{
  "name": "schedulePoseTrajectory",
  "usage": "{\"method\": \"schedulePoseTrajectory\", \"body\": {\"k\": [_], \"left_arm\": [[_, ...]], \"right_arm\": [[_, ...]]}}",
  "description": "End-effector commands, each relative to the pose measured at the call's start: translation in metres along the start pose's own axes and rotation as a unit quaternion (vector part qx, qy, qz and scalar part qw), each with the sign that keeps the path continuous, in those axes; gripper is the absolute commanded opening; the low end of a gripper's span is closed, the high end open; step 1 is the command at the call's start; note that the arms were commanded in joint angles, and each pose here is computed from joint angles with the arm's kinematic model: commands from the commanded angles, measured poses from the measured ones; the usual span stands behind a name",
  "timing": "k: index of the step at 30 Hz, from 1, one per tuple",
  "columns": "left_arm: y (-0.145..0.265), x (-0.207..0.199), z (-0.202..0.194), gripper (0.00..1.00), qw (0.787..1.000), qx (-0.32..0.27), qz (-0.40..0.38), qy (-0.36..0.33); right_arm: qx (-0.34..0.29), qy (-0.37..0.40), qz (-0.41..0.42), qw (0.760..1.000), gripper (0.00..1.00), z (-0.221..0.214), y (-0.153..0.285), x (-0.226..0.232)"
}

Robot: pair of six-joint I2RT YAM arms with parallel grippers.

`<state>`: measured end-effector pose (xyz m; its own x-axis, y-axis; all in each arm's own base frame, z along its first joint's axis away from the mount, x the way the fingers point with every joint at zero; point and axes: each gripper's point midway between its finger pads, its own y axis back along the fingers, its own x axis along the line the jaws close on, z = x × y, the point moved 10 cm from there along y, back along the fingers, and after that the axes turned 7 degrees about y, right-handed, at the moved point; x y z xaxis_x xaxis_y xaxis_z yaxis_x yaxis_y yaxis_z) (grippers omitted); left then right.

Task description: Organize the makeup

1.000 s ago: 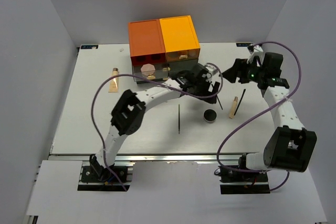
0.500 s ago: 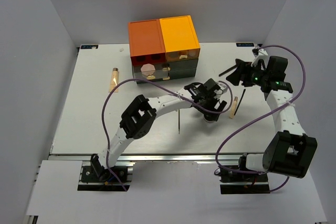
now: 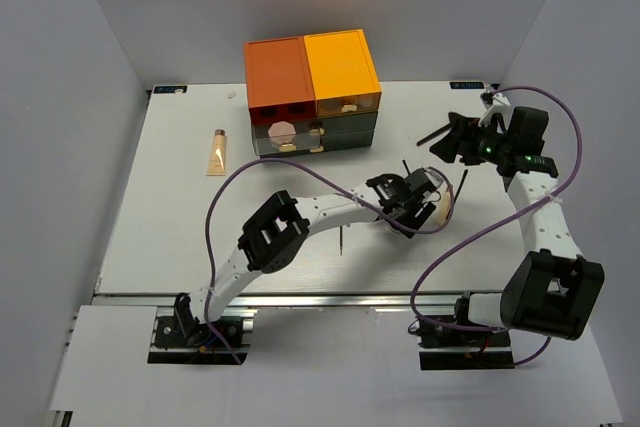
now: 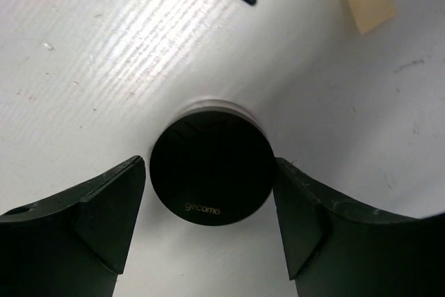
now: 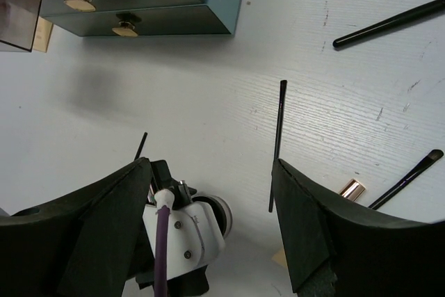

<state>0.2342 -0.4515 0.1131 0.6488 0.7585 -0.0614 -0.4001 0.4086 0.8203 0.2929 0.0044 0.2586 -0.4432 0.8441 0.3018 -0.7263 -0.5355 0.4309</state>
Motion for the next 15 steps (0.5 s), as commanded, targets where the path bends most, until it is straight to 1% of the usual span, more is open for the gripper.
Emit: {"method": "schedulePoseTrajectory", "body": {"k": [1, 3, 4, 6, 7, 9, 10, 11, 12, 13, 14, 15], "left_arm": [[0.011, 0.003, 0.023, 0.80, 0.998, -0.051, 0.022, 0.004], [0.012, 0.003, 0.025, 0.62, 0.998, -0.057, 0.028, 0.007], [0.013, 0.003, 0.027, 0.50, 0.998, -0.062, 0.027, 0.009], [0.016, 0.004, 0.028, 0.36, 0.997, -0.066, 0.029, 0.011], [0.019, 0.004, 0.029, 0.25, 0.997, -0.069, 0.031, 0.020], [0.032, 0.010, 0.035, 0.16, 0.995, -0.083, 0.045, 0.037], [0.039, 0.013, 0.040, 0.09, 0.993, -0.092, 0.043, 0.063], [0.047, 0.018, 0.045, 0.06, 0.992, -0.094, 0.024, 0.086], [0.067, 0.035, 0.059, 0.03, 0.984, -0.110, 0.017, 0.140], [0.078, 0.044, 0.064, 0.00, 0.980, -0.115, 0.010, 0.164], [0.091, 0.055, 0.070, 0.00, 0.974, -0.124, 0.002, 0.190], [0.118, 0.075, 0.081, 0.00, 0.960, -0.156, -0.013, 0.233]], "right_arm": [[-0.026, 0.012, 0.008, 1.000, 0.75, 0.009, 0.007, 0.006], [-0.027, 0.012, 0.009, 1.000, 0.75, 0.008, 0.008, 0.007], [-0.027, 0.013, 0.009, 1.000, 0.75, 0.007, 0.008, 0.007], [-0.028, 0.013, 0.008, 0.999, 0.75, 0.007, 0.009, 0.008], [-0.028, 0.014, 0.008, 0.999, 0.75, 0.007, 0.009, 0.008], [-0.031, 0.019, 0.007, 0.999, 0.74, 0.008, 0.011, 0.008], [-0.034, 0.025, 0.007, 0.999, 0.74, 0.009, 0.011, 0.009], [-0.038, 0.032, 0.006, 0.999, 0.74, 0.011, 0.013, 0.010], [-0.041, 0.036, 0.006, 0.999, 0.69, 0.011, 0.013, 0.010], [-0.043, 0.041, 0.008, 0.998, 0.64, 0.012, 0.013, 0.010], [-0.044, 0.046, 0.010, 0.998, 0.56, 0.011, 0.014, 0.010], [-0.045, 0.049, 0.013, 0.998, 0.29, 0.010, 0.014, 0.010]]}}
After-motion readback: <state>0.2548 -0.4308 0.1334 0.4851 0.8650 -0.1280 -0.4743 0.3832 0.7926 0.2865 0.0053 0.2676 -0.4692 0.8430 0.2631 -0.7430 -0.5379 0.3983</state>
